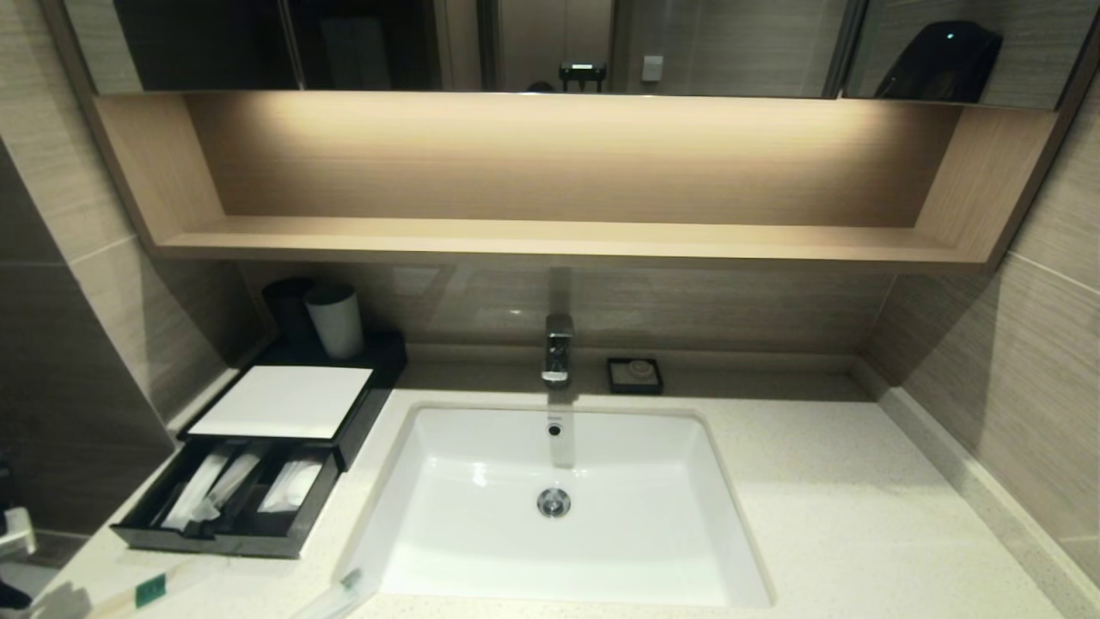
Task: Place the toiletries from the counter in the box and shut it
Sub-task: Pick up the bathroom toiletry
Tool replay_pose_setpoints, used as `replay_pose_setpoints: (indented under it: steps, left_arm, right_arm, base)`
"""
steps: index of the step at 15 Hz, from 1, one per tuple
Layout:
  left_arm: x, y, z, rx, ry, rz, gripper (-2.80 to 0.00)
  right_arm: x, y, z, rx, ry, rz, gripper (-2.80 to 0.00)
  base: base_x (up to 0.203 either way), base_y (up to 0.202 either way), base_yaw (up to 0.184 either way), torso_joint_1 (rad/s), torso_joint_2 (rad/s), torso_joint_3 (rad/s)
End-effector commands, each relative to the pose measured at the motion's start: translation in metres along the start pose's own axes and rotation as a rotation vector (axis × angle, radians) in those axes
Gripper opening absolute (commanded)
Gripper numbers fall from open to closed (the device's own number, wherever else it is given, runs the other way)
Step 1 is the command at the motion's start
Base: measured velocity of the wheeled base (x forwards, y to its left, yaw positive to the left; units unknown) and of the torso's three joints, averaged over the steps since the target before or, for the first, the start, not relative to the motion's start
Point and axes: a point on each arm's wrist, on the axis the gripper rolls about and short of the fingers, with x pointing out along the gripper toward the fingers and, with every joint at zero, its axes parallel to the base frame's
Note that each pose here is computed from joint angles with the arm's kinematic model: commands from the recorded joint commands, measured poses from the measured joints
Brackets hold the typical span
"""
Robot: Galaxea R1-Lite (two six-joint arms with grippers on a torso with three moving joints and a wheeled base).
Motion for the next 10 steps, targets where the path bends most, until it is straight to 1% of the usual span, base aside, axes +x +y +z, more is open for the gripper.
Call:
replay_pose_setpoints:
  steps: [1,3,4,6,7,8,10]
  left_arm:
    - [-0.005,-0.001,0.003,0.015,-0.027,0.018,0.0]
    - [-0.016,-0.001,0.008,0.016,-0.055,0.06,0.0]
    - [-0.024,0.0,0.012,0.005,-0.068,0.088,0.0]
    - [-0.039,0.0,0.029,-0.012,-0.111,0.137,0.0]
    - [-0.044,-0.001,0.037,-0.023,-0.135,0.151,0.0]
    - [-0.047,-0.002,0.041,-0.017,-0.148,0.156,0.0]
    - [-0.046,-0.005,0.041,-0.014,-0.151,0.148,0.0]
  right_arm:
    - [0.0,0.0,0.0,0.0,0.0,0.0,-2.8]
    - [0.0,0.0,0.0,0.0,0.0,0.0,-2.8]
    - [0.0,0.0,0.0,0.0,0.0,0.0,-2.8]
    - [0.0,0.0,0.0,0.0,0.0,0.0,-2.8]
    - [0.0,0.0,0.0,0.0,0.0,0.0,-2.8]
    - [0.0,0.0,0.0,0.0,-0.001,0.0,-2.8]
    - [0.0,0.0,0.0,0.0,0.0,0.0,-2.8]
  base:
    - [0.0,0.0,0.0,0.0,0.0,0.0]
    - [0.0,0.0,0.0,0.0,0.0,0.0]
    - [0.0,0.0,0.0,0.0,0.0,0.0]
    - [0.0,0.0,0.0,0.0,0.0,0.0]
    - [0.0,0.0,0.0,0.0,0.0,0.0]
    - [0.0,0.0,0.0,0.0,0.0,0.0]
    - [0.0,0.0,0.0,0.0,0.0,0.0]
